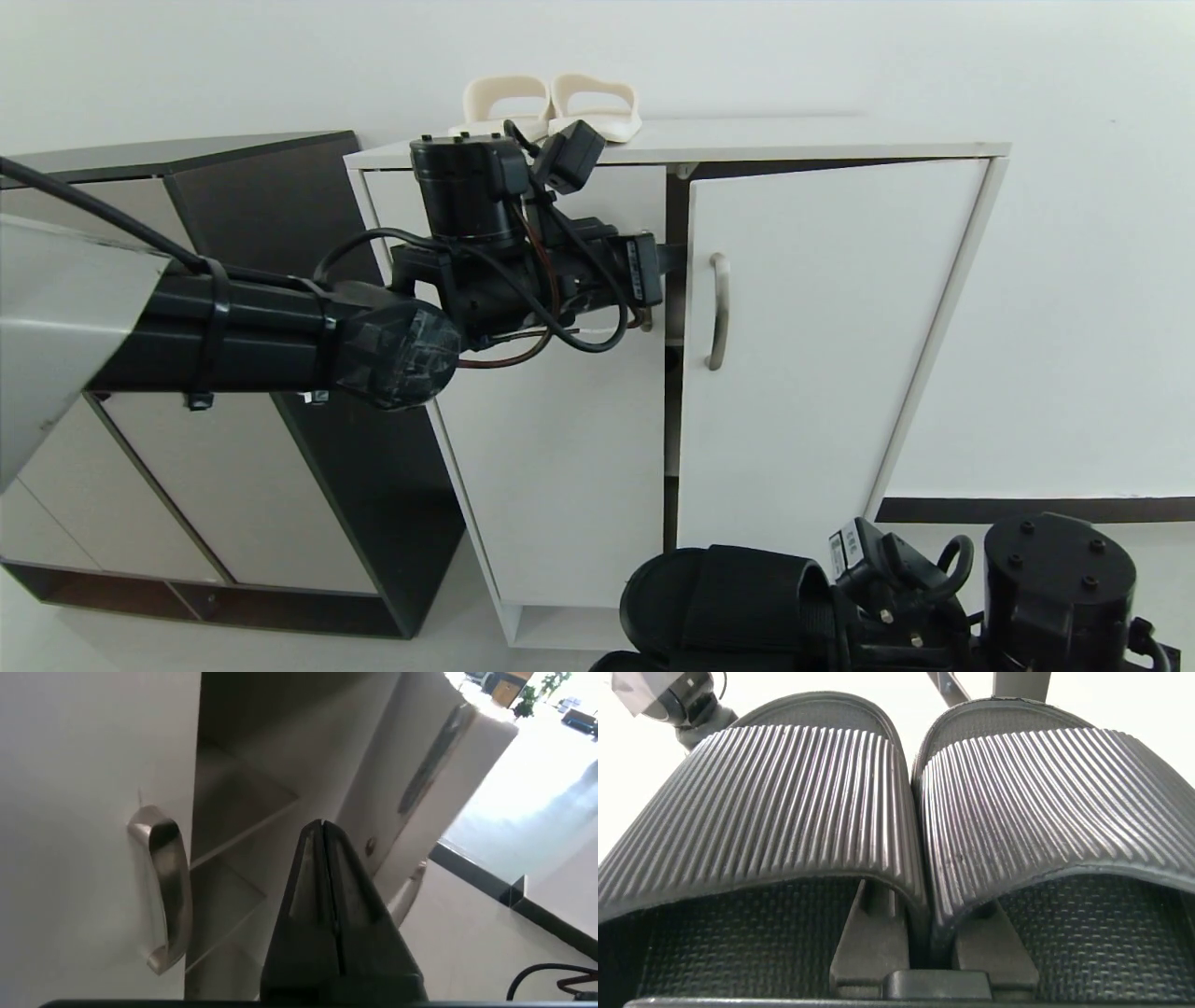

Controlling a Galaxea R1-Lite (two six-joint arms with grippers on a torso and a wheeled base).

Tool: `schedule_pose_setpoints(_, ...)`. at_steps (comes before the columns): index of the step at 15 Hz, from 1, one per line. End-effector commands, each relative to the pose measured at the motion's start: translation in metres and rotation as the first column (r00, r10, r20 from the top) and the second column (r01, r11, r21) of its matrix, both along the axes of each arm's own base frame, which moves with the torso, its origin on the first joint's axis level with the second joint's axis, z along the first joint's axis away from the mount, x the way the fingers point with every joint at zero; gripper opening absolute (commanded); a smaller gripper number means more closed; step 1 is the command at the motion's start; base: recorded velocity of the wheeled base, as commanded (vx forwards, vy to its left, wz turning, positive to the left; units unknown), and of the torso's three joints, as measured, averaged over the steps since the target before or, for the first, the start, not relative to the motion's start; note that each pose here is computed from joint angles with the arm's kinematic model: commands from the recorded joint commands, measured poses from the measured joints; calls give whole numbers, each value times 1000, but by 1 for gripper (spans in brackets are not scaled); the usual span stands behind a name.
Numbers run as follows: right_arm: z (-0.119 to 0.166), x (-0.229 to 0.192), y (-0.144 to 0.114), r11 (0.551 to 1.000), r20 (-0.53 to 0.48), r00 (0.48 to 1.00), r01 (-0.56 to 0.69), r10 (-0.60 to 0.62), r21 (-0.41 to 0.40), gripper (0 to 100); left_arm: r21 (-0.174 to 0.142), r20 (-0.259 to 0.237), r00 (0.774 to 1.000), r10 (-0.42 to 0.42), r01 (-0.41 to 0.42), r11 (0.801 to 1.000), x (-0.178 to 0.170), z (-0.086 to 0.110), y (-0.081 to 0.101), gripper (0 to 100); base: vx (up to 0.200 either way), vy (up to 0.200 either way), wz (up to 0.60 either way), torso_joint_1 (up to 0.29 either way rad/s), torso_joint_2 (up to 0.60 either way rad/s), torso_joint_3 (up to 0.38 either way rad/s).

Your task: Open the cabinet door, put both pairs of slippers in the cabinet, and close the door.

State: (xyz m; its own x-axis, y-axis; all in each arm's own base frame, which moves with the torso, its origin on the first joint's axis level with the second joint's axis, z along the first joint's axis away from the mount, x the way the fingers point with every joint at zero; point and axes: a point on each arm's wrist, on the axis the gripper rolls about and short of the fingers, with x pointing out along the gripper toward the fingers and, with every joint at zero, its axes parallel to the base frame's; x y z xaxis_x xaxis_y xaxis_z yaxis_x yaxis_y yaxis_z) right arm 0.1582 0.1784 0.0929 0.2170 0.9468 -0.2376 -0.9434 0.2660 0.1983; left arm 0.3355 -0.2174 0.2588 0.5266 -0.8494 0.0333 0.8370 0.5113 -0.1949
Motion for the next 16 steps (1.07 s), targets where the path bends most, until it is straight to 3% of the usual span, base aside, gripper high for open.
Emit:
schedule_pose_setpoints(1, -3, 1, 1, 1000, -8, 1000, 0, 0, -9, 0, 12, -20, 1000, -3, 3, 1000, 7, -11, -5, 0, 0, 0, 0, 0, 0, 0)
schedule_pose_setpoints(6, -10, 3, 4, 1000, -30, 1000, 0, 0, -30, 0, 10, -14, 1000, -4, 5, 1000, 5, -10, -6, 0, 0, 0, 0, 0, 0, 0)
schedule_pose_setpoints(10, -10, 1, 6, 1000, -31, 999, -11, 10, -29, 0, 18, -27, 999, -29, 29, 999, -1, -15, -17, 0, -50, 0, 0, 2, 1, 2)
schedule_pose_setpoints(14, -8, -17, 2, 997, -44, 997, -60, 58, -43, 0, 14, -17, 999, -47, 48, 999, -17, -20, -45, 0, -200, 0, 0, 6, 7, 1)
schedule_pose_setpoints(16, 1, -32, 4, 993, -19, 993, -115, 114, -18, 0, 11, -10, 993, -118, 118, 993, -48, -21, -83, 0, -200, 0, 0, 7, 5, 5)
